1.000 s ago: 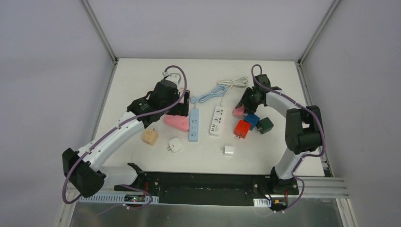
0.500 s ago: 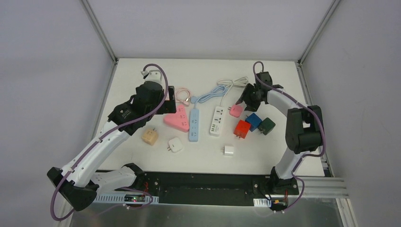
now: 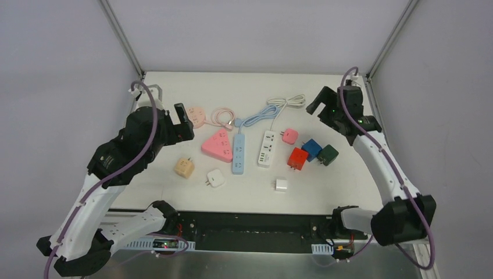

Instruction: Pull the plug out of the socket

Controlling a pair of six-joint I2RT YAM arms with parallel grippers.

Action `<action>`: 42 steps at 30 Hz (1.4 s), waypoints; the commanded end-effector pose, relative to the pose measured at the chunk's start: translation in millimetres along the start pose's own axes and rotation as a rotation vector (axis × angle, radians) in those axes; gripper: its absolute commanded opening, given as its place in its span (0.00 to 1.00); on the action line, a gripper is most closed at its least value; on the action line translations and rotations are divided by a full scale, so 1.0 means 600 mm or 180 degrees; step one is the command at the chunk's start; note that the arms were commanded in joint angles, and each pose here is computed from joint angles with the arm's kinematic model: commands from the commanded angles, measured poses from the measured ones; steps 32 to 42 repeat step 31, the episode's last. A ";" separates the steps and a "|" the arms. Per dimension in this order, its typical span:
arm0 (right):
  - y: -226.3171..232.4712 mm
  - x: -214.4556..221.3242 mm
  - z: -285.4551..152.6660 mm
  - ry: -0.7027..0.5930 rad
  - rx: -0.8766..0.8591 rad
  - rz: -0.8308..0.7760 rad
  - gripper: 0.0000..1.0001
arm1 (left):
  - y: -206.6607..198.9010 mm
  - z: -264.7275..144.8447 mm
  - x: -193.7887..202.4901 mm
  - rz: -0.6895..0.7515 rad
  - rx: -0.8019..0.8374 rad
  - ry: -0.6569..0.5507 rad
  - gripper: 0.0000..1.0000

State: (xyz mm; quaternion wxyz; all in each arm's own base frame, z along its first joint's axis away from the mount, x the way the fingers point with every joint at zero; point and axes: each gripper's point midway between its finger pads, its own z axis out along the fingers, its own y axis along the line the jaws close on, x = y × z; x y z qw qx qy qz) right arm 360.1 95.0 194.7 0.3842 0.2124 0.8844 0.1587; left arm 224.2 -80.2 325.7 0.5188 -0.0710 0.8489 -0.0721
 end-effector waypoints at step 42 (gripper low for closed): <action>-0.099 -0.072 -0.592 -0.2062 -0.0249 0.0013 1.00 | 0.121 -0.236 -0.046 0.0031 0.0398 -0.0596 0.99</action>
